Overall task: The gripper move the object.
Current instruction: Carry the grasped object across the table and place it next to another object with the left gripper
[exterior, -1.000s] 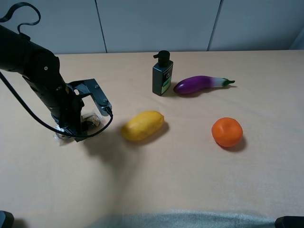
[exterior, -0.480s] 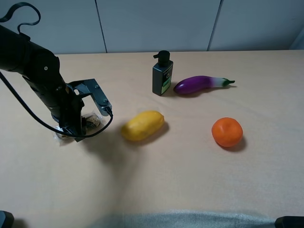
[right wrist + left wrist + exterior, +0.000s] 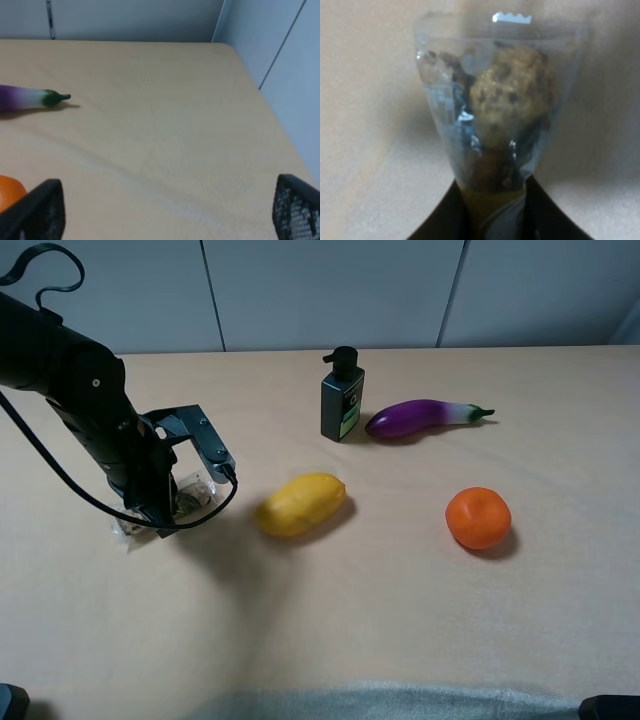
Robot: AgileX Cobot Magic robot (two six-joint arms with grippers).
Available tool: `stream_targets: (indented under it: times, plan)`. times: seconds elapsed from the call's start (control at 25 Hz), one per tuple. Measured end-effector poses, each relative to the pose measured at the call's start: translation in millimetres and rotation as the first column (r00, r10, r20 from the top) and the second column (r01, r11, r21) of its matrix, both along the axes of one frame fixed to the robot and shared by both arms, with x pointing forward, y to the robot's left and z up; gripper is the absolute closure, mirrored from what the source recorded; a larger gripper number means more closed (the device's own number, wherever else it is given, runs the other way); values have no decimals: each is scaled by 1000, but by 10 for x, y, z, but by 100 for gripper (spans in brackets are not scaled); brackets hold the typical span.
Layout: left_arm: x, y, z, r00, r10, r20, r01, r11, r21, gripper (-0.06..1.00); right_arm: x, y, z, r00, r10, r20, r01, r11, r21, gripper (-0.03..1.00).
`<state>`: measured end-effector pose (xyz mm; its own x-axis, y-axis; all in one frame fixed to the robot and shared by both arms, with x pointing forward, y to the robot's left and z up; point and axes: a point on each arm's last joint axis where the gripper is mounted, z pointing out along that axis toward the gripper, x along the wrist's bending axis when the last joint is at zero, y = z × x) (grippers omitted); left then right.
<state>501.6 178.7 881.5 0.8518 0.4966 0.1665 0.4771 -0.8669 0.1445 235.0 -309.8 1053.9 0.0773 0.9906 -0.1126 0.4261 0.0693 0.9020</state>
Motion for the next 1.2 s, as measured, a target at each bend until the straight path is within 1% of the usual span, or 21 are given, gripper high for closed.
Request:
stream_targets:
  times: [0.48, 0.56, 0.72, 0.96, 1.12, 1.2]
  plan:
    - [22, -7, 28, 999, 47, -8, -47, 999, -2, 69, 0, 0, 0, 1000, 0, 0, 0, 1000, 0, 34]
    - [52, -18, 63, 997, 74, -16, -74, 997, 0, 69, 0, 0, 0, 1000, 0, 0, 0, 1000, 0, 34]
    - [178, -73, 186, 992, 123, -1, -123, 992, -14, 69, 0, 0, 0, 1000, 0, 0, 0, 1000, 0, 34]
    - [372, -178, 414, 985, 169, 30, -167, 985, -38, 69, 0, 0, 0, 1000, 0, 0, 0, 1000, 0, 34]
    - [483, -352, 619, 985, 154, 73, -149, 986, -70, 70, 0, 0, 0, 1000, 0, 0, 0, 1000, 0, 34]
    - [547, -471, 758, 984, 142, 108, -132, 987, -97, 70, 0, 0, 0, 1000, 0, 0, 0, 1000, 0, 34]
